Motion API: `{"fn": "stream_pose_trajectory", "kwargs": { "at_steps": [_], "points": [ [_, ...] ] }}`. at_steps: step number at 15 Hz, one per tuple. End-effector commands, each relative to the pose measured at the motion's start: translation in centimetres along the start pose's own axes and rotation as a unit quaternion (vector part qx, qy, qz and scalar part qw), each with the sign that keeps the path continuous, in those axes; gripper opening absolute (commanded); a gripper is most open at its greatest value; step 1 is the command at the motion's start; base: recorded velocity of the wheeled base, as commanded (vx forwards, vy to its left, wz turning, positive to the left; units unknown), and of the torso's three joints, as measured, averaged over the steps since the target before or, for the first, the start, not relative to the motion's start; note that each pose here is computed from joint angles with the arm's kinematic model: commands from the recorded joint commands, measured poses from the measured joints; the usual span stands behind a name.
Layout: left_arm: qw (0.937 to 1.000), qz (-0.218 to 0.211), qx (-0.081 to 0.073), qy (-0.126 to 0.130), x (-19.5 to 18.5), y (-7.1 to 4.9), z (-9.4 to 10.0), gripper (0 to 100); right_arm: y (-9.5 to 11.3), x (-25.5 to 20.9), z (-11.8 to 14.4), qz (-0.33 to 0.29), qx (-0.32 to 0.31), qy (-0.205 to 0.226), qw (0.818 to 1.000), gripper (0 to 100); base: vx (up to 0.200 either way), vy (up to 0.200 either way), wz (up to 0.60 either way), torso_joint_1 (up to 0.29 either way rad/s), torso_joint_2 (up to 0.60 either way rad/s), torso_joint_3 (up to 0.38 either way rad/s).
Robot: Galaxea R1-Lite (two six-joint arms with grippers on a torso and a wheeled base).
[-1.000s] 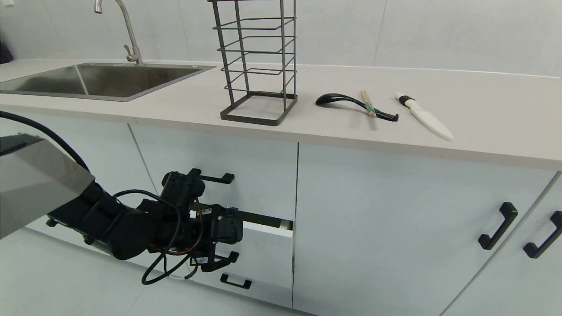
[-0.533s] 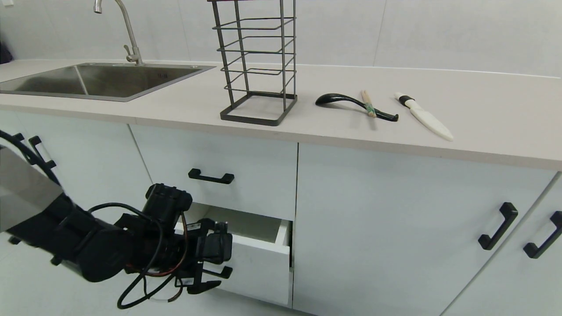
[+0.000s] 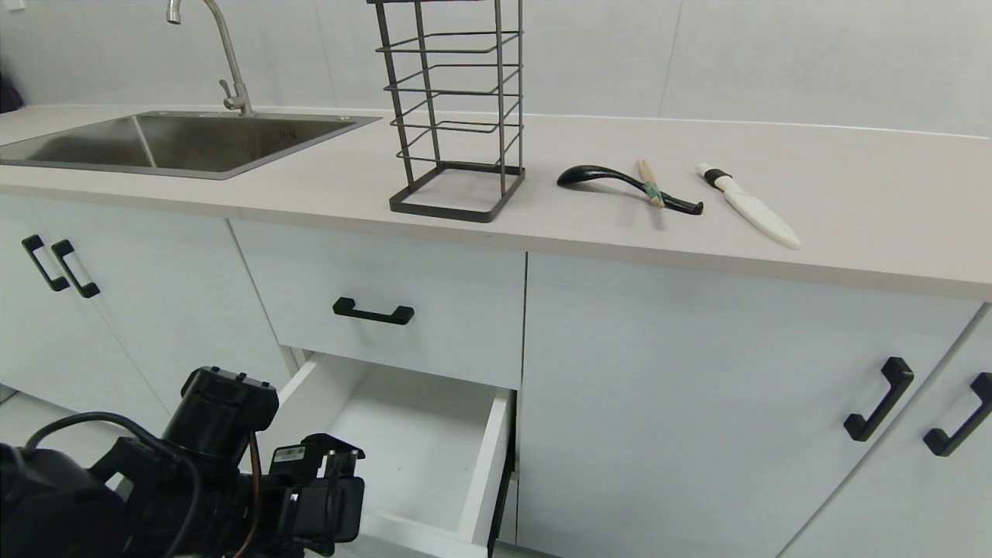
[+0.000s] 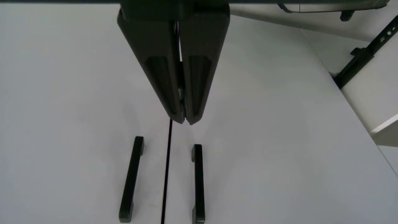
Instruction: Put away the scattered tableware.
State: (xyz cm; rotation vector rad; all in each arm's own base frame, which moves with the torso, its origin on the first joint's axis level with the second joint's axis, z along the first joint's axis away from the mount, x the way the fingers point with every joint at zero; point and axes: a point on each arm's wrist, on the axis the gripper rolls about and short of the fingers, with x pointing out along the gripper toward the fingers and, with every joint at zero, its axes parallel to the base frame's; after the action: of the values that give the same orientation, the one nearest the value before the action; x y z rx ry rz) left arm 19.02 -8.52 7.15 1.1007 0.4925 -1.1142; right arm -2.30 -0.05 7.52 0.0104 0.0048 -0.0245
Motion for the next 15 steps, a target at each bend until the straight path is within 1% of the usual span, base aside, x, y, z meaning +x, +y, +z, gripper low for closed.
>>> {"fn": "stream_pose_trajectory", "kwargs": {
  "at_steps": [1,6,9,10,11,12,13,14,15],
  "points": [
    [1.0,0.005,0.003,-0.003,-0.2,0.0,0.1,100,0.0,0.0,0.0,0.0,0.0,0.0,1.0,0,0.0,0.0,0.0,0.0,0.0,0.0],
    [0.9999,0.008,0.006,-0.005,-0.4,-0.1,0.3,100,0.0,0.0,0.0,0.0,-0.001,0.001,1.0,0,0.0,0.0,0.0,0.0,0.0,0.0],
    [0.9996,0.023,0.009,-0.013,-1.2,0.0,0.6,100,0.0,0.0,0.0,0.0,0.0,0.0,1.0,0,0.0,0.0,0.0,0.0,0.0,0.0],
    [0.9985,0.042,-0.01,-0.034,-1.8,0.5,1.7,100,0.0,0.0,0.0,0.0,0.0,0.0,1.0,0,0.0,0.0,0.0,0.0,0.0,0.0],
    [0.9963,0.051,-0.036,-0.06,-2.3,0.7,3.1,100,0.0,0.0,0.0,0.0,0.0,0.001,1.0,0,0.0,0.0,0.0,0.0,0.0,0.0],
    [0.9925,0.053,-0.065,-0.089,-3.1,0.5,4.5,100,0.0,0.0,0.0,0.0,0.0,0.0,1.0,0,0.0,0.0,0.0,0.0,0.0,0.0],
    [0.9873,0.046,-0.099,-0.116,-3.7,-0.1,5.7,100,0.0,0.0,0.0,0.0,0.0,0.001,1.0,0,0.0,0.0,0.0,0.0,0.0,0.0],
    [0.9815,0.039,-0.129,-0.136,-4.3,-0.5,6.6,100,0.0,0.0,0.0,0.0,0.0,0.0,1.0,0,0.0,0.0,0.0,0.0,0.0,0.0],
    [0.9747,0.037,-0.16,-0.151,-4.7,-0.5,7.1,100,0.0,0.0,0.0,0.0,0.0,0.0,1.0,0,0.0,0.0,0.0,0.0,0.0,0.0]
  ]
}}
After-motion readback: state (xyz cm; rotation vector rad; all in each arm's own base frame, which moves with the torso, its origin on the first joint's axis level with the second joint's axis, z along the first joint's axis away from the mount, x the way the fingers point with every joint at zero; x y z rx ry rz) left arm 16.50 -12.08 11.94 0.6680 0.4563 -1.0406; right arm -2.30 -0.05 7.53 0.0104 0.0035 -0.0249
